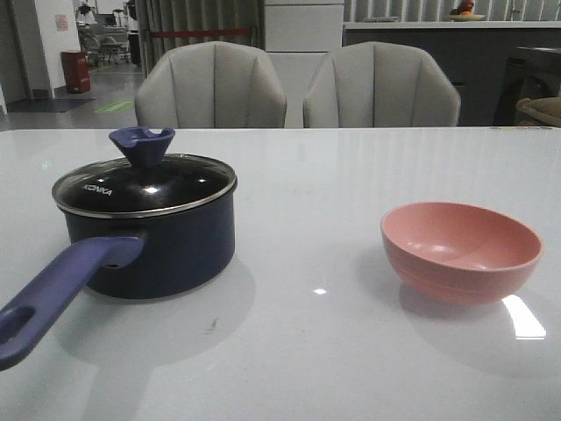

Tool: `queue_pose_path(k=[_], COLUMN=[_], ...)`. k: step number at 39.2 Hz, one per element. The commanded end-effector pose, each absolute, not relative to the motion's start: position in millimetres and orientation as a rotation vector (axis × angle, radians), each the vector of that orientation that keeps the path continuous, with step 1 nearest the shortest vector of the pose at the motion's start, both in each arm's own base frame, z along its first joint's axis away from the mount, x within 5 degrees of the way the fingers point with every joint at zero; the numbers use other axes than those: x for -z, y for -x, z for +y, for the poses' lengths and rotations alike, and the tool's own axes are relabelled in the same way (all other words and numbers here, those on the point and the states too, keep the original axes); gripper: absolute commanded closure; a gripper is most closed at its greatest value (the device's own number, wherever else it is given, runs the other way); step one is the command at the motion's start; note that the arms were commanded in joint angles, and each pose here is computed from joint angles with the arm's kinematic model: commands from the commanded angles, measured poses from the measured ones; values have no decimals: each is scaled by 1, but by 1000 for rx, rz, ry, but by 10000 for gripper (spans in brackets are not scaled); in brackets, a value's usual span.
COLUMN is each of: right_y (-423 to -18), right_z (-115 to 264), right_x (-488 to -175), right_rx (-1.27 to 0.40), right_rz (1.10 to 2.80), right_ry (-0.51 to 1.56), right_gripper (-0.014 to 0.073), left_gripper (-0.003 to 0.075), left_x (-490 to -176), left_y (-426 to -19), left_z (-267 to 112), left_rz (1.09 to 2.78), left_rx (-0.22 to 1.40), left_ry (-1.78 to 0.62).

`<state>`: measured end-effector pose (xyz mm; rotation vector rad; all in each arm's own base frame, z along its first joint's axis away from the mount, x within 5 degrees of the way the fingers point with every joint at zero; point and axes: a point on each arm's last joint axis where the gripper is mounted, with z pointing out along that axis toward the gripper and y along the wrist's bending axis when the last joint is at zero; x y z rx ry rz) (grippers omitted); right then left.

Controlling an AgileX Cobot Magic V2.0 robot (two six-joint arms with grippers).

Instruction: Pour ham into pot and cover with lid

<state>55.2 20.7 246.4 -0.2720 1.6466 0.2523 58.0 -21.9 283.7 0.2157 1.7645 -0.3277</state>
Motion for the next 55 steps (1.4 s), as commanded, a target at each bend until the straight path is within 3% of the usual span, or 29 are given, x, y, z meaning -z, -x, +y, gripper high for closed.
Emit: queue_pose_path(k=[1,10,19,26,55], right_y=[-56,-56,-56,-56,-56], right_z=[19,19,19,19,19], right_x=[-262,-262,-262,-262,-262], right_rx=[-249,-249,-249,-249,-249], right_rz=[1548,1548,1548,1549,1550], right_ry=[241,241,241,242,242], right_gripper=[427,427,427,427,427], left_gripper=[566,566,566,566,566], left_x=[-300,-278,-233,-213,-213], left_y=[-59,-62,-55,-55,-55], left_z=[-22,-12,1,1,1], left_rz=[1661,1536,1447,1404,1404], left_rx=[339,218,38,13,18], left_ry=[-195,-87,48,40,45])
